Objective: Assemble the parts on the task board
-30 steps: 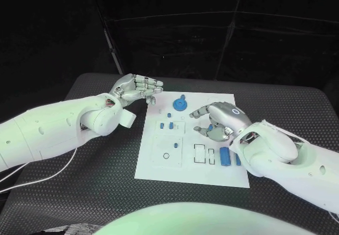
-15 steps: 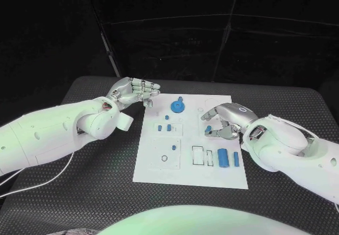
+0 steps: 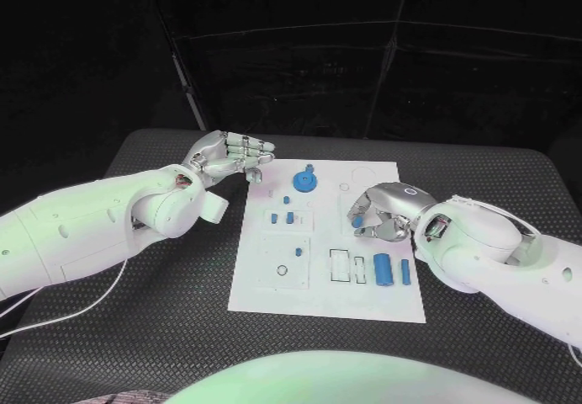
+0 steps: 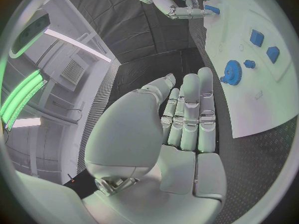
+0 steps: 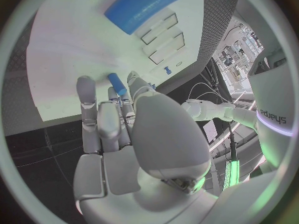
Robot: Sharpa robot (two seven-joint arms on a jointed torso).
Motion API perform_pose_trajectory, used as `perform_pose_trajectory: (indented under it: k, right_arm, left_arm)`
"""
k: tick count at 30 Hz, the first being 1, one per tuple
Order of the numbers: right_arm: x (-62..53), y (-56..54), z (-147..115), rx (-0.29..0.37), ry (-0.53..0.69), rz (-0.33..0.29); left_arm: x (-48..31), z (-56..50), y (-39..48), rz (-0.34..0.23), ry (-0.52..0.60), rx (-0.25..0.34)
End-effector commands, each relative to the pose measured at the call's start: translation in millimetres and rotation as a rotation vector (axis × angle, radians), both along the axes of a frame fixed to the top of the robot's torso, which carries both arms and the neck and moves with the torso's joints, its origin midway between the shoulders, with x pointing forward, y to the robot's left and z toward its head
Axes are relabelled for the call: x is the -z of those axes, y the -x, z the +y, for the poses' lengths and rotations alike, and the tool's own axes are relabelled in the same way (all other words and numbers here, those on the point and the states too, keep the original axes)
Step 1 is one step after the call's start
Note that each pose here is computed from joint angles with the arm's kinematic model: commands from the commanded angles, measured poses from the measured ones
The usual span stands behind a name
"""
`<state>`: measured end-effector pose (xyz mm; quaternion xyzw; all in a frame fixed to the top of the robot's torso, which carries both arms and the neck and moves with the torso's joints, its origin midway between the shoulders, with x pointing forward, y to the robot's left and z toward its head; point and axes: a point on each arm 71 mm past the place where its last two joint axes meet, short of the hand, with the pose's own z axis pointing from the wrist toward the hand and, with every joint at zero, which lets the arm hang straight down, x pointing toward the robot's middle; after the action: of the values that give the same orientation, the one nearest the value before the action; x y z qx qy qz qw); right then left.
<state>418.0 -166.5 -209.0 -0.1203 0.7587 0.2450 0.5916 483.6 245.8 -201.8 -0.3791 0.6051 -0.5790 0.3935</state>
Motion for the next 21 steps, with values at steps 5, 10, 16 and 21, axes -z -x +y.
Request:
perform_pose_trajectory:
  k: [5,10,16,21]
  right_arm:
    - [-1.2,-0.1,2.6,-0.005,0.0,-0.011]
    - [-2.4,-0.9,2.5,0.001,-0.008,-0.031]
    - [-4.0,-2.4,0.8,0.016,0.002,-0.072]
    - [-6.6,-1.5,1.7,0.015,-0.001,-0.1]
  left_arm:
    - [-1.2,-1.2,-0.2,-0.002,0.01,0.01]
    - [-1.1,-1.2,-0.3,-0.001,0.01,0.011]
    - [-0.9,-1.0,-0.4,0.001,0.009,0.012]
    - [-0.7,-0.7,-0.5,0.002,0.009,0.012]
